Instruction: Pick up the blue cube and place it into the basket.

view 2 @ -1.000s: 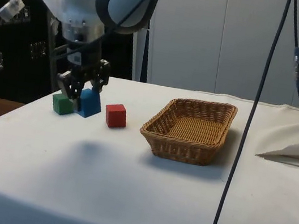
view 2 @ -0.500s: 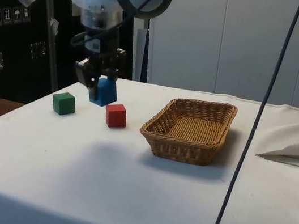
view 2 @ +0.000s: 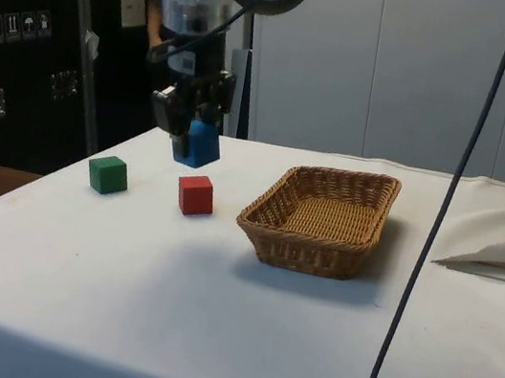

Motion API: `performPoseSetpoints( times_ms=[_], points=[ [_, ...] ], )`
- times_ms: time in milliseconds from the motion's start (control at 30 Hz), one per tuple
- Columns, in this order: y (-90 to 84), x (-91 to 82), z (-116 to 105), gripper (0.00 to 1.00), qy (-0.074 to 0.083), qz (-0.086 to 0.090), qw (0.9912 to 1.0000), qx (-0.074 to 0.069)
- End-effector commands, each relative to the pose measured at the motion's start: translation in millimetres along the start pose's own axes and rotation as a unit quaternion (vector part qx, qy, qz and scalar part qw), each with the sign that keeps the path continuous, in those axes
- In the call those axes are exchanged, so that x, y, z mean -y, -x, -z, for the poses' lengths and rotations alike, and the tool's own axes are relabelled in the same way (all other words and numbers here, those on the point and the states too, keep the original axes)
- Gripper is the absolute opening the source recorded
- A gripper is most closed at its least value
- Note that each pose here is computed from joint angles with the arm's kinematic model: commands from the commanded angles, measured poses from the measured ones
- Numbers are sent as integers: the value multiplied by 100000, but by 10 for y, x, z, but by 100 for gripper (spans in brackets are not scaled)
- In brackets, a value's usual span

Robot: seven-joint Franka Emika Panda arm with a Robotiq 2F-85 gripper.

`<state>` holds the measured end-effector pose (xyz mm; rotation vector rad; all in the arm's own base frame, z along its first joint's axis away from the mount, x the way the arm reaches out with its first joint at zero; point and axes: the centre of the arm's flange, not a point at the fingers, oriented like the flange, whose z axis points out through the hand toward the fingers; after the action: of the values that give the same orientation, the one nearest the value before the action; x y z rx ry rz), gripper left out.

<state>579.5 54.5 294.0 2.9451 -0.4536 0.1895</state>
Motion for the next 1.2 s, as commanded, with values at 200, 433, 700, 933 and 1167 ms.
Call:
performPoseSetpoints(
  times_ms=[200,433,700,933,1167],
  points=[
    [175,-142,45,3,-1549,-57,99988,-153],
    [317,-268,50,3,-1739,-299,99983,-464],
    [469,-437,74,3,-1858,-594,99977,-860],
    [593,-585,73,3,-1933,-635,99973,-1077],
    [685,-718,56,3,-1193,-534,99987,-922]
  ],
)
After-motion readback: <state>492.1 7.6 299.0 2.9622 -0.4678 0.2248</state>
